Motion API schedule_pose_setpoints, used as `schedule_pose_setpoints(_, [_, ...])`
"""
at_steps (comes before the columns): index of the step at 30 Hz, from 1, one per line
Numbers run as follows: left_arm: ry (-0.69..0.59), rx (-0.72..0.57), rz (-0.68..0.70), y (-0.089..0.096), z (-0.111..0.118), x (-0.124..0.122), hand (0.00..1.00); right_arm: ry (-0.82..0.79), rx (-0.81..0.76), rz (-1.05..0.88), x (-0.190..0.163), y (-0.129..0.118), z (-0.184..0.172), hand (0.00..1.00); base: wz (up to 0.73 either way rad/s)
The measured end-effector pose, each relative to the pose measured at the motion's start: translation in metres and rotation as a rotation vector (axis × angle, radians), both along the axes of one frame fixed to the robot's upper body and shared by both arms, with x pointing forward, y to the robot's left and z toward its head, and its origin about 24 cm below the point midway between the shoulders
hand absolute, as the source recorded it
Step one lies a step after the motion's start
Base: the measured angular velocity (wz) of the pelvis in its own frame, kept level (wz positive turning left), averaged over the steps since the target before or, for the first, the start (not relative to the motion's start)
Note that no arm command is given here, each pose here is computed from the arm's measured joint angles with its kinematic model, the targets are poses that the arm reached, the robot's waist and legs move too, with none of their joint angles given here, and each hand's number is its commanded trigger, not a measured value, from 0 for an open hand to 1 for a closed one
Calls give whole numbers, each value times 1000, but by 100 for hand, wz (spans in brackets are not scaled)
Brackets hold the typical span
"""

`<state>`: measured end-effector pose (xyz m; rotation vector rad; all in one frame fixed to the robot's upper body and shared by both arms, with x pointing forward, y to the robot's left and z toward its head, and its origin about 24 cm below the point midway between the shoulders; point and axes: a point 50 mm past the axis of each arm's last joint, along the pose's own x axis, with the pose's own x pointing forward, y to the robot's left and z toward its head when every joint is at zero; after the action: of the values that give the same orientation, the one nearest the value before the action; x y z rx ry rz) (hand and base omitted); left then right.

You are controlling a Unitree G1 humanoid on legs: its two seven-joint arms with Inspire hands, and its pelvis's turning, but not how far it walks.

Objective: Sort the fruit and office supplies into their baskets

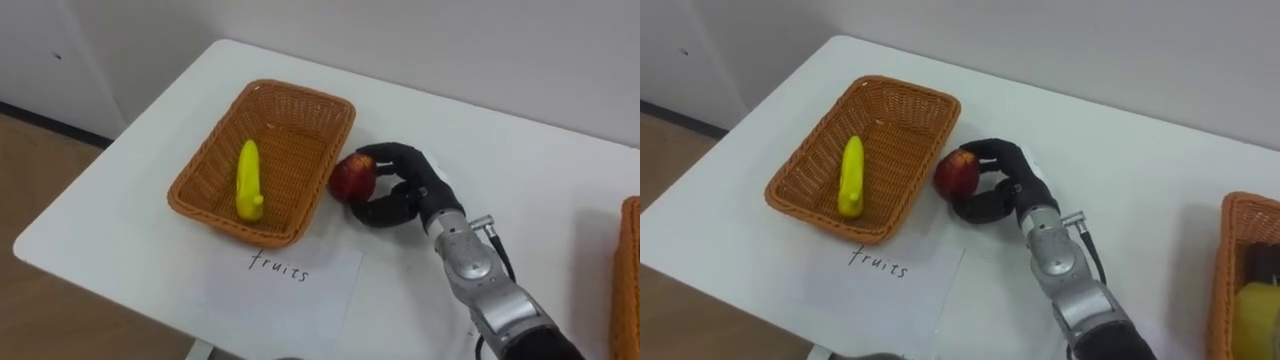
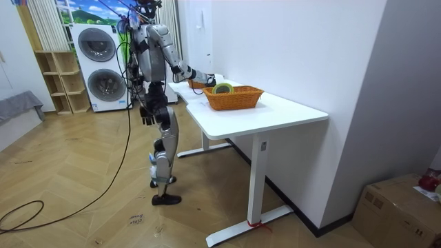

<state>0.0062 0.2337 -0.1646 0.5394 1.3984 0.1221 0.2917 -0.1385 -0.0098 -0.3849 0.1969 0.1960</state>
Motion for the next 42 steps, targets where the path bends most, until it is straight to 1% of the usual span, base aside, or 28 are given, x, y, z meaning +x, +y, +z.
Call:
schedule_pose_setpoints(5, [-20,4,15,0,0,1,0,10,20,-16,-11,-3,-5,100,-2])
schedule_pose_setpoints(10, [-39,3,20,0,1,2,0,-2,-8,-21,-19,-8,-3,100,0])
schedule_pose_setpoints(15, [-33,7,30,1,2,-2,0,-77,-83,-16,-17,-16,11,100,-7])
schedule_pose_setpoints(19, [-16,-3,36,-2,0,-8,0,-164,-61,-57,-12,-20,30,100,-10])
schedule_pose_setpoints(21, [-19,-6,36,-3,0,-8,0,-203,-49,-76,-10,-23,39,100,-2])
schedule_pose_setpoints(24, [-22,-6,35,-3,0,-7,0,-251,-34,-76,-8,-20,50,100,0])
schedule_pose_setpoints(38, [-16,-25,49,-1,-1,-7,0,-290,-35,-55,0,-16,61,100,0])
schedule_pose_setpoints(42, [-23,-25,47,-1,-1,-4,0,-277,-37,-11,-2,-7,58,100,0])
